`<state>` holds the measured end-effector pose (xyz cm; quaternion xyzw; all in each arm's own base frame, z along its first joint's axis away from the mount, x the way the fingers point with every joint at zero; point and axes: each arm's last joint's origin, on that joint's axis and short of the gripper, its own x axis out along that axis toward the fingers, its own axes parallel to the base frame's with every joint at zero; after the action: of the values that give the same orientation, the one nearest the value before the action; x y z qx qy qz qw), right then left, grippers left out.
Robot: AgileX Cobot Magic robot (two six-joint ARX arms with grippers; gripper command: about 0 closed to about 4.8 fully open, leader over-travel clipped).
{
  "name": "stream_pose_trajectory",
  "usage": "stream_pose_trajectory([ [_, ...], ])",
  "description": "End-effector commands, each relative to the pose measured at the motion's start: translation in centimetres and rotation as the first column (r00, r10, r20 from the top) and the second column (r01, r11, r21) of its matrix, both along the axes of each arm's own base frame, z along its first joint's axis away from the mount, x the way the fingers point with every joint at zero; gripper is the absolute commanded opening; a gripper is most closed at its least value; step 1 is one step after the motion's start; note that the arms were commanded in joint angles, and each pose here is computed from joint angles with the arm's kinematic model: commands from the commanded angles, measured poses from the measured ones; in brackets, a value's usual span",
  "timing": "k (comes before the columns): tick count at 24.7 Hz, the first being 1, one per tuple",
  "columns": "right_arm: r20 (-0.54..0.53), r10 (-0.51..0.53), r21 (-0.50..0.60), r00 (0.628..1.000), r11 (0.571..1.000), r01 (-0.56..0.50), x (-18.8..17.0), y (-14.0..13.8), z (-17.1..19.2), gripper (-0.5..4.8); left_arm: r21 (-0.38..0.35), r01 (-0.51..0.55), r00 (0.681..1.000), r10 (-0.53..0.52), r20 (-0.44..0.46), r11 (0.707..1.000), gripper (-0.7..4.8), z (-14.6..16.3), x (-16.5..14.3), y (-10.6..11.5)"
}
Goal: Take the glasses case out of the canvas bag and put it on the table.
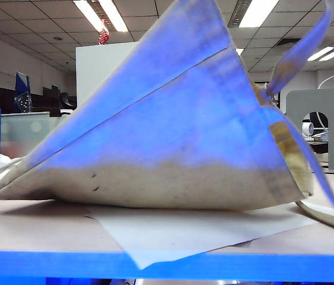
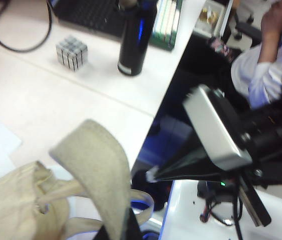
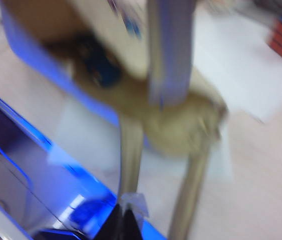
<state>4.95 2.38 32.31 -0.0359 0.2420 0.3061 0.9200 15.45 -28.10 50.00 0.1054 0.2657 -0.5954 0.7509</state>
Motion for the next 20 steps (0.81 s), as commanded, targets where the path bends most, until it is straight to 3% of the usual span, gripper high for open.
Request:
stream_pose_trajectory([
  [1,-0.058,0.109,0.119,0.992,0.988,-0.102,2.0,1.0,-1.1,-0.08,0.006,-0.006,1.000,0.006,0.010,1.000,-0.06,0.1,0.0,0.3],
  [5,-0.139,0.152,0.147,0.979,0.980,-0.131,3.3,1.5,-2.5,0.03,0.014,-0.005,1.000,0.005,0.004,1.000,-0.06,0.0,-0.1,0.3],
  [7,-0.104,0.129,0.138,0.986,0.984,-0.114,3.6,1.5,-2.3,0.93,0.032,-0.003,1.000,0.004,-0.007,0.999,-0.06,-0.1,-0.1,0.5],
  [8,-0.061,0.117,0.137,0.991,0.985,-0.108,3.7,1.5,-1.9,1.87,0.041,-0.004,1.000,0.004,-0.010,0.999,-0.06,-0.2,-0.1,0.6],
  [9,-0.026,0.107,0.137,0.994,0.985,-0.103,3.8,1.4,-1.7,2.47,0.055,0.001,1.000,-0.001,-0.009,0.998,-0.06,-0.3,-0.2,0.6],
  [10,0.008,0.100,0.139,0.995,0.985,-0.100,3.9,1.4,-1.4,2.68,0.064,0.006,1.000,-0.005,-0.009,0.998,-0.06,-0.4,-0.2,0.7],
  [14,0.123,0.083,0.152,0.989,0.983,-0.101,4.2,1.5,-0.4,2.66,0.083,0.020,1.000,-0.018,-0.022,0.996,-0.06,-0.5,-0.4,0.8],
  [20,0.206,0.063,0.158,0.977,0.983,-0.097,5.0,1.6,0.4,2.66,0.063,0.092,0.993,-0.087,-0.076,0.994,-0.06,-0.6,-0.6,0.8],
])
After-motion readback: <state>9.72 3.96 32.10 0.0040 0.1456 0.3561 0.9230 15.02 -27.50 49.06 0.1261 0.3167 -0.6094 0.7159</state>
